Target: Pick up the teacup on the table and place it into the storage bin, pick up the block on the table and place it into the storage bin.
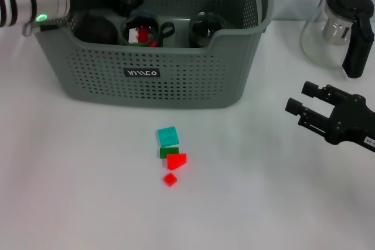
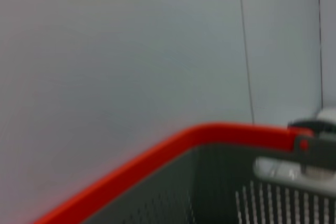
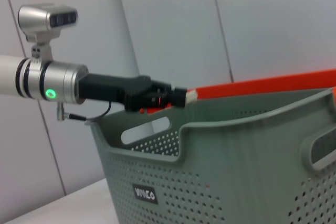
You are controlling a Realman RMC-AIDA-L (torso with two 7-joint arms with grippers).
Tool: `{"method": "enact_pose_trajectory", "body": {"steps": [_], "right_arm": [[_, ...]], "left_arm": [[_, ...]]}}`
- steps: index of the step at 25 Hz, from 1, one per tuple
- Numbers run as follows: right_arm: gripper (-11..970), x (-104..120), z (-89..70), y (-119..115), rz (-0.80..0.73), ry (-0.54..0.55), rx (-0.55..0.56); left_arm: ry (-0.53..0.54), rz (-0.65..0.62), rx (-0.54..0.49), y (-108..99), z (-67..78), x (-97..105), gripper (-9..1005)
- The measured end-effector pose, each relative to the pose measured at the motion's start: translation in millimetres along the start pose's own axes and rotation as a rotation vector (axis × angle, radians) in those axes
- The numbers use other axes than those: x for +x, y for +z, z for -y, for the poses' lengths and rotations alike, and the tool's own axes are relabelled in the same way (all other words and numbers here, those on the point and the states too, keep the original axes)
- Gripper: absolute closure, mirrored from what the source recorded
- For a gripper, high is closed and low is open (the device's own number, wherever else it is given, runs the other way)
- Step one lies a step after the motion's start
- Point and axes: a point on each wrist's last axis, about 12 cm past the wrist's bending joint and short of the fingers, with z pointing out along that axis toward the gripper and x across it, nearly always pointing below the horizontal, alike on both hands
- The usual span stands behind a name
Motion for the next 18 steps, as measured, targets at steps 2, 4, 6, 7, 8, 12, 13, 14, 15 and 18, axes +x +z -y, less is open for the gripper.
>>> {"method": "enact_pose_trajectory", "body": {"steps": [2, 4, 6, 7, 8, 12, 13, 14, 15, 18], "right_arm": [[314, -0.6, 0.4, -0.7, 0.006, 0.001, 0.003], [314, -1.0, 0.7, -1.1, 0.01, 0.001, 0.005], [314, -1.6, 1.2, -1.1, 0.01, -0.001, 0.005], [314, -1.9, 1.3, -1.0, 0.01, -0.003, 0.005], [314, -2.1, 1.5, -0.9, 0.01, -0.004, 0.005], [314, -2.3, 1.6, -0.8, 0.01, -0.004, 0.005], [315, -2.3, 1.6, -0.9, 0.01, -0.004, 0.005], [315, -2.2, 1.5, -1.0, 0.011, -0.004, 0.005], [315, -1.9, 1.4, -1.4, 0.01, -0.003, 0.006], [315, -1.0, 1.0, -2.2, 0.009, -0.001, 0.007]], "left_arm": [[0.003, -0.033, -0.014, 1.5, 0.4, 2.0, 809], [-0.007, -0.056, -0.041, 4.4, 1.0, 2.1, 810], [-0.01, -0.063, -0.063, 7.5, 2.7, 0.8, 801], [-0.014, -0.061, -0.073, 8.7, 3.6, -0.2, 792], [-0.02, -0.059, -0.08, 9.6, 4.4, -1.3, 782], [-0.044, -0.029, -0.094, 5.9, 5.2, -8.6, 638], [-0.053, -0.004, -0.09, 1.7, 6.1, -10.8, 521], [-0.07, 0.032, -0.081, -4.7, 7.5, -12.5, 485], [-0.09, 0.07, -0.062, -12.7, 10.3, -12.0, 448], [-0.166, 0.194, 0.037, -38.3, 20.5, -6.0, 339]]}}
